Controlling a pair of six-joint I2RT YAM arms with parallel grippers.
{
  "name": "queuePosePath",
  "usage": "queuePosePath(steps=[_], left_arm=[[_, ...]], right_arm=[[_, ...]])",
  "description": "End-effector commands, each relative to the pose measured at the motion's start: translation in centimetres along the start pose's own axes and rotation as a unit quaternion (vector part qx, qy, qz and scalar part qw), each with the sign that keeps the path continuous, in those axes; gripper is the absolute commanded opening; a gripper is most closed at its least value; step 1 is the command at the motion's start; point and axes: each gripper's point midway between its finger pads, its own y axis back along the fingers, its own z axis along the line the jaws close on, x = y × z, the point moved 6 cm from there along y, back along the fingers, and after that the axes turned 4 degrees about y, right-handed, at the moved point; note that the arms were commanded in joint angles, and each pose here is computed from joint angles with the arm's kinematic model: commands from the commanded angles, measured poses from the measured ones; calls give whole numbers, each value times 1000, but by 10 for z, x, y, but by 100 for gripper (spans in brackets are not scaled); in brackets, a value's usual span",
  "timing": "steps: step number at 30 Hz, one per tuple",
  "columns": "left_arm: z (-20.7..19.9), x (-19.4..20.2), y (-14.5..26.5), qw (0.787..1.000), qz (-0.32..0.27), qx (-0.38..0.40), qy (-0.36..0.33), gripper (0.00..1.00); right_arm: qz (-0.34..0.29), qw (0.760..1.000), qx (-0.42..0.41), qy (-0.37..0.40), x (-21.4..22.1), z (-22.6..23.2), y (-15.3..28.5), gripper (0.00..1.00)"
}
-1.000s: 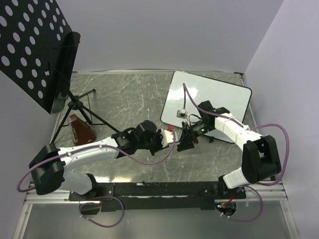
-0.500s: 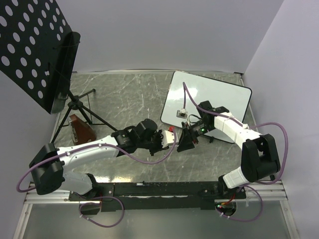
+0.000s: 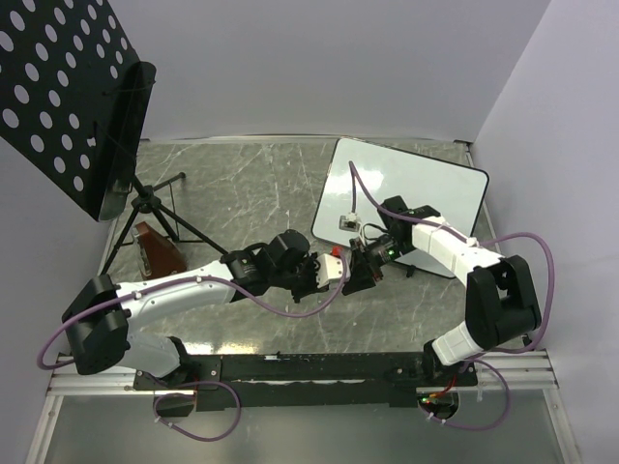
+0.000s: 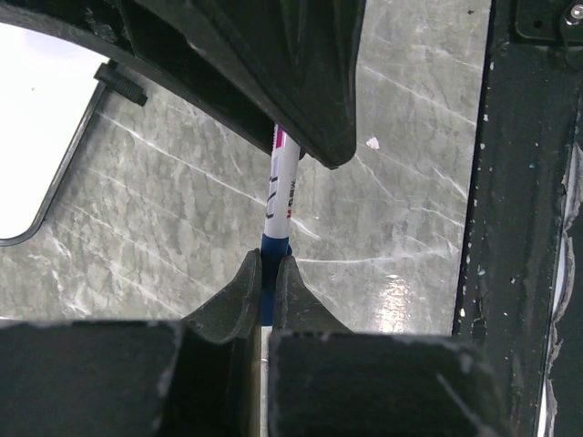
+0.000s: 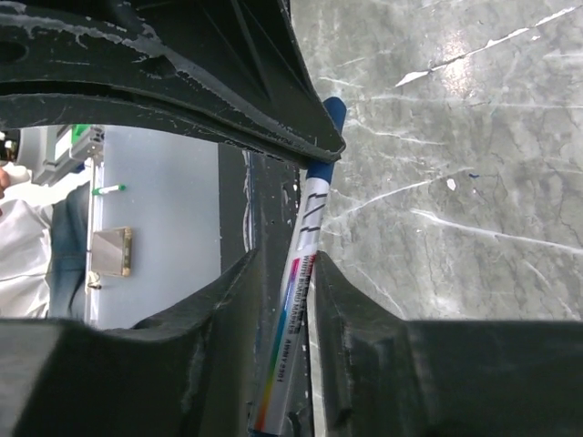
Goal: Write a sentence on the whiteboard
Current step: Pass from the left arm to the right
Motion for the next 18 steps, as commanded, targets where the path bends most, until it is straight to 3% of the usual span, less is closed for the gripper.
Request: queuePosePath(steps=[1,4,5,9,10,13,15,18], left_arm=[[7,-19,1,999,-27,-8,-19,1],[8,-19,3,999,-26,-13,-18,1],[8,-20,4,999,-29,-14,-20,1],[12,-27,12,998,-51,-38,-13,3],[14,-28,15,997,-58,-52,-2,20],[14,-35,31,991,-109,-72,18,49],[12,-36,47,986,-143,-75,29,59],[8,-40,67,973,-208,-81,59,87]], right_arm=[[-6,1000,-17,24,-12,4,-2,30],[-2,1000,-18,21,-11,4,-3,14],[-2,1000,-17,21,-11,4,-3,1],[1,1000,-5,24,-11,2,-2,0],[0,1000,-5,27,-11,3,-2,0],[-8,999,-7,31,-14,6,-1,0],[-12,999,-8,37,-16,7,0,0],[-20,999,-15,44,-19,11,5,0]])
